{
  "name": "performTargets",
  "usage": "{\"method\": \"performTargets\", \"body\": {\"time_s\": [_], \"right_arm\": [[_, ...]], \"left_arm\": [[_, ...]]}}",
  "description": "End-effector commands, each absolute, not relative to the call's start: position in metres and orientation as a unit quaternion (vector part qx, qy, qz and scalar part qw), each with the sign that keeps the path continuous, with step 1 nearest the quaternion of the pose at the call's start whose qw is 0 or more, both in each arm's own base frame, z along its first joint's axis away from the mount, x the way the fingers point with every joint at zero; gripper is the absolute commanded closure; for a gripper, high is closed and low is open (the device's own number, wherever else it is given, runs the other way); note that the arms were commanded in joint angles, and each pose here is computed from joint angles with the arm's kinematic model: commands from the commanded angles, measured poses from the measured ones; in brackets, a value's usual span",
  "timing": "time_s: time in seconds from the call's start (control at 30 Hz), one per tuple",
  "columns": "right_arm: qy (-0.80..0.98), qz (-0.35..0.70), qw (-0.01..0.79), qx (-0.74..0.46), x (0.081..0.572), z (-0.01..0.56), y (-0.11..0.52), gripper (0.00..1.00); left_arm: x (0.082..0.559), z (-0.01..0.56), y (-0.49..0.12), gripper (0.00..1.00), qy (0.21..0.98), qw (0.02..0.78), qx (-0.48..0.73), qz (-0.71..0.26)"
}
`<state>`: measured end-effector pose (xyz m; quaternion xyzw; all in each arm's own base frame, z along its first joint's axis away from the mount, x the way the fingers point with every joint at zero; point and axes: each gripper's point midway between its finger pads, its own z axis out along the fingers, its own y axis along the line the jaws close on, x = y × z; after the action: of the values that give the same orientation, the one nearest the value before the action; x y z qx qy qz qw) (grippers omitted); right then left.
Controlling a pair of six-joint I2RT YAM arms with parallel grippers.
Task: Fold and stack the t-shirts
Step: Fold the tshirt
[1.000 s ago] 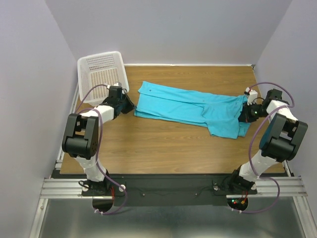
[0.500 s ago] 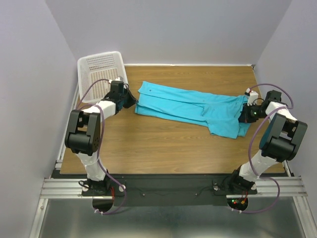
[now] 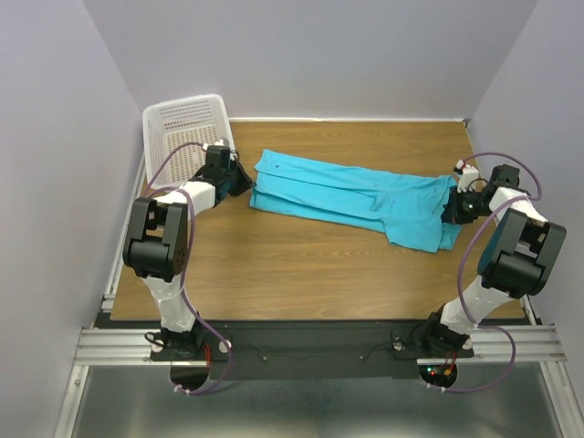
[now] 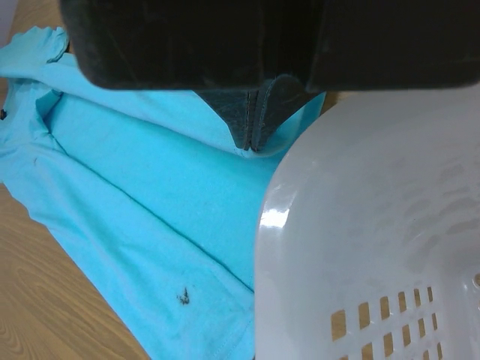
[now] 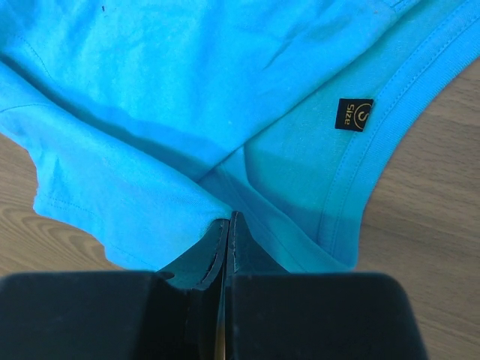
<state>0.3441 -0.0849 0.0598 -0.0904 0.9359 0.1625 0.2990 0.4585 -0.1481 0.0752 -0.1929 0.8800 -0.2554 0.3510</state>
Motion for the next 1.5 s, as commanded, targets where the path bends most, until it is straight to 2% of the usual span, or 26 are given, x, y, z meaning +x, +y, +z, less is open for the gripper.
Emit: {"method": "performTargets", "body": {"time_s": [0.0, 0.7, 0.93, 0.97, 1.0, 1.1, 1.13, 1.23, 1.27, 1.4, 1.47], "right_arm": [[0.933, 0.142, 0.317, -0.088, 0.350, 0.063, -0.094, 0.99], [0.937, 0.142, 0.309, -0.082, 0.349, 0.052, -0.094, 0.99], [0.935, 0.151, 0.312, -0.077, 0.350, 0.053, -0.092, 0.92], [0.935, 0.152, 0.312, -0.076, 0.350, 0.053, -0.092, 0.91], [0.935, 0.151, 0.313, -0.074, 0.350, 0.054, -0.092, 0.87], [0.935, 0.150, 0.316, -0.063, 0.352, 0.057, -0.093, 0.79], [0.933, 0.147, 0.322, -0.059, 0.354, 0.061, -0.093, 0.70], [0.931, 0.134, 0.337, -0.039, 0.361, 0.073, -0.099, 0.59], [0.930, 0.128, 0.345, -0.026, 0.364, 0.079, -0.101, 0.49], [0.924, 0.101, 0.369, -0.011, 0.373, 0.102, -0.111, 0.46], [0.911, 0.114, 0.393, -0.043, 0.374, 0.118, -0.101, 0.47]], "left_arm": [[0.473, 0.093, -0.151, 1.00, 0.871, 0.377, -0.178, -0.260], [0.486, 0.084, -0.158, 1.00, 0.878, 0.370, -0.171, -0.251], [0.489, 0.091, -0.158, 0.99, 0.876, 0.378, -0.170, -0.248], [0.489, 0.095, -0.158, 0.95, 0.874, 0.382, -0.168, -0.248], [0.489, 0.103, -0.160, 0.86, 0.871, 0.389, -0.164, -0.251], [0.493, 0.124, -0.163, 0.74, 0.862, 0.407, -0.157, -0.258], [0.493, 0.134, -0.166, 0.69, 0.858, 0.414, -0.151, -0.266], [0.493, 0.161, -0.174, 0.59, 0.846, 0.432, -0.134, -0.284], [0.493, 0.170, -0.176, 0.58, 0.841, 0.439, -0.127, -0.290], [0.490, 0.205, -0.185, 0.47, 0.820, 0.467, -0.094, -0.318], [0.486, 0.231, -0.185, 0.46, 0.804, 0.495, -0.072, -0.323]]}}
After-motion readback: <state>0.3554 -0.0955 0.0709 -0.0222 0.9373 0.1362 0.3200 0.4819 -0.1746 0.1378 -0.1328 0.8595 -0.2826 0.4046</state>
